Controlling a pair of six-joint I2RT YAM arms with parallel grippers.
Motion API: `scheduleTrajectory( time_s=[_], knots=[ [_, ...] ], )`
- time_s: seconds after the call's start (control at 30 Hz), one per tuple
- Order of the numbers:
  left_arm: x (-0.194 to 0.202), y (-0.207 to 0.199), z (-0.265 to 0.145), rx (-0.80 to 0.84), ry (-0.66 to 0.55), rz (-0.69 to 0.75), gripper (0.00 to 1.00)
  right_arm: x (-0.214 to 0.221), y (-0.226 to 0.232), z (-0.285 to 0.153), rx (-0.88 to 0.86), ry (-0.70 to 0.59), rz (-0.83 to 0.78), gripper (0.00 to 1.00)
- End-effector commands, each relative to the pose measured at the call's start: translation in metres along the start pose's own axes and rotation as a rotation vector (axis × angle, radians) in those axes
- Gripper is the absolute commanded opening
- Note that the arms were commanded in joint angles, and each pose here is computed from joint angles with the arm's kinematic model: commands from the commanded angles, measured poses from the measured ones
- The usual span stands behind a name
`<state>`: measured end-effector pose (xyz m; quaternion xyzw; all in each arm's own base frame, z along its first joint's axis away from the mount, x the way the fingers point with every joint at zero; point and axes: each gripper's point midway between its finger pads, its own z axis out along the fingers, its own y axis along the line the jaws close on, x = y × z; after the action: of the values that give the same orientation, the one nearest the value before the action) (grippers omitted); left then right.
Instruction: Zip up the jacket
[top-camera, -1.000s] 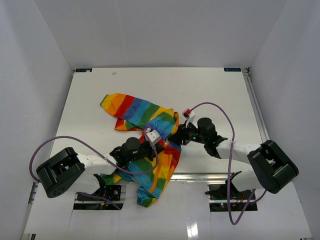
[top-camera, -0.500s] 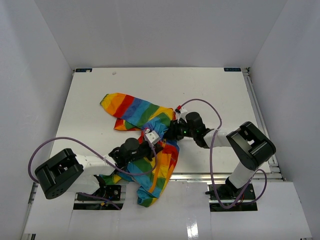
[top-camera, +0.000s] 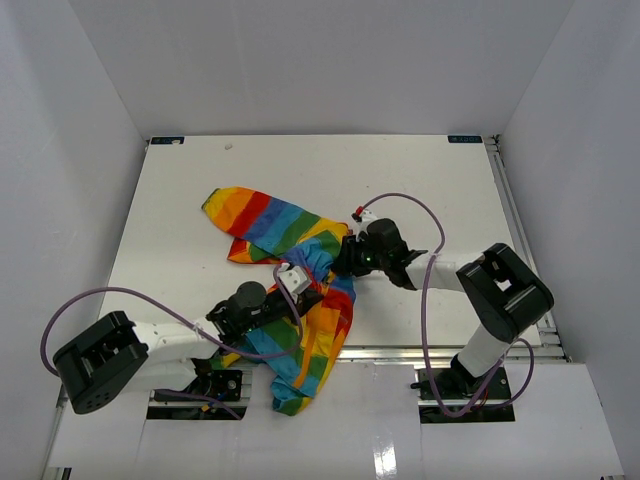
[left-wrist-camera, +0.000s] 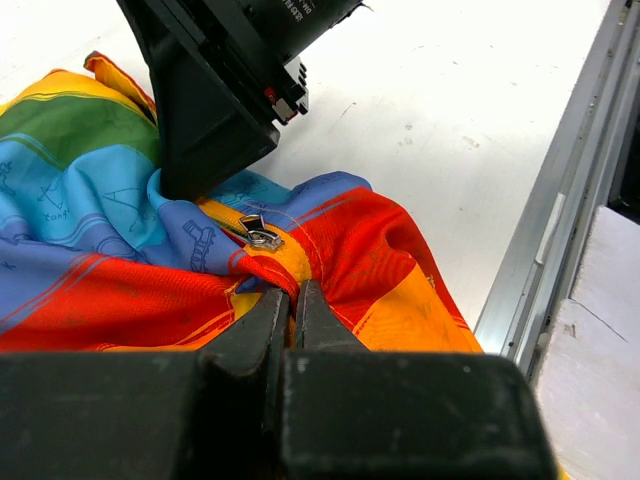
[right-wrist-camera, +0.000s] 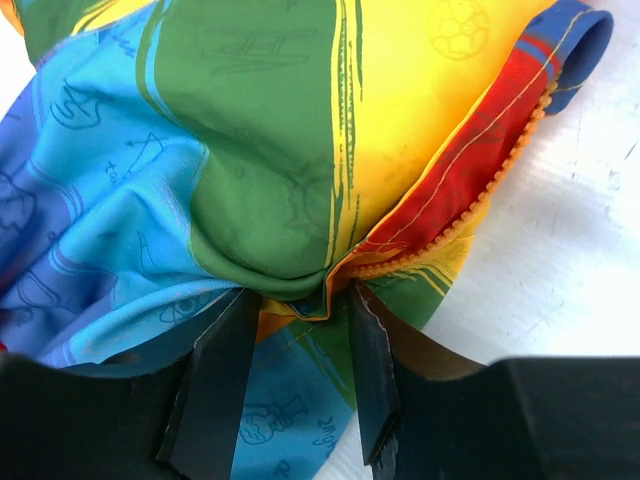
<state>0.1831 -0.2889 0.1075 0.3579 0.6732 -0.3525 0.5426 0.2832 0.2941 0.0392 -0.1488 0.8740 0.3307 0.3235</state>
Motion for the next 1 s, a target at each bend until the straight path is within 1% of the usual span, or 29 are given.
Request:
scheduleTrajectory(
  time_s=[0.0, 0.1, 0.13, 0.2, 0.27, 0.4, 0.47, 0.53, 0.63, 0.7, 0.8, 0.83, 0.9, 0.97],
  knots=[
    [-0.028, -0.019, 0.005, 0.099, -0.050, 0.005, 0.01, -0.001, 0.007, -0.016, -0.041, 0.002, -0.072, 0.46],
    [-0.010, -0.018, 0.007, 0.087, 0.074, -0.037, 0.02, -0.013, 0.021, -0.034, -0.087, -0.051, -0.118, 0.46],
    [-0.008, -0.018, 0.006, 0.083, 0.085, -0.052, 0.02, -0.021, 0.028, -0.043, -0.108, -0.086, -0.138, 0.46],
    [-0.004, -0.022, 0.002, 0.094, 0.094, -0.073, 0.00, -0.031, 0.039, -0.057, -0.142, -0.133, -0.169, 0.47],
    [-0.006, -0.024, -0.003, 0.103, 0.077, -0.086, 0.00, -0.036, 0.054, -0.076, -0.200, -0.184, -0.193, 0.47],
    [0.003, -0.026, -0.008, 0.108, 0.092, -0.106, 0.00, -0.034, 0.080, -0.099, -0.343, -0.236, -0.214, 0.47],
    [0.006, -0.029, -0.008, 0.120, 0.102, -0.115, 0.00, -0.028, 0.089, -0.105, -0.404, -0.234, -0.212, 0.47],
    [0.007, -0.030, -0.009, 0.129, 0.100, -0.116, 0.00, -0.025, 0.092, -0.106, -0.426, -0.228, -0.209, 0.47],
    [0.005, -0.032, -0.010, 0.144, 0.093, -0.108, 0.00, -0.024, 0.088, -0.101, -0.411, -0.221, -0.207, 0.48],
    [0.003, -0.034, -0.010, 0.153, 0.096, -0.098, 0.00, -0.024, 0.080, -0.095, -0.374, -0.226, -0.238, 0.51],
    [0.001, -0.033, -0.012, 0.150, 0.107, -0.091, 0.00, -0.026, 0.060, -0.082, -0.275, -0.227, -0.249, 0.64],
    [0.000, -0.033, -0.012, 0.148, 0.108, -0.089, 0.00, -0.027, 0.053, -0.078, -0.243, -0.224, -0.242, 0.67],
    [-0.001, -0.032, -0.013, 0.142, 0.107, -0.089, 0.00, -0.035, 0.051, -0.074, -0.215, -0.235, -0.235, 0.67],
    [0.005, -0.027, -0.014, 0.107, 0.131, -0.108, 0.00, -0.034, 0.040, -0.058, -0.162, -0.191, -0.198, 0.65]
  ],
)
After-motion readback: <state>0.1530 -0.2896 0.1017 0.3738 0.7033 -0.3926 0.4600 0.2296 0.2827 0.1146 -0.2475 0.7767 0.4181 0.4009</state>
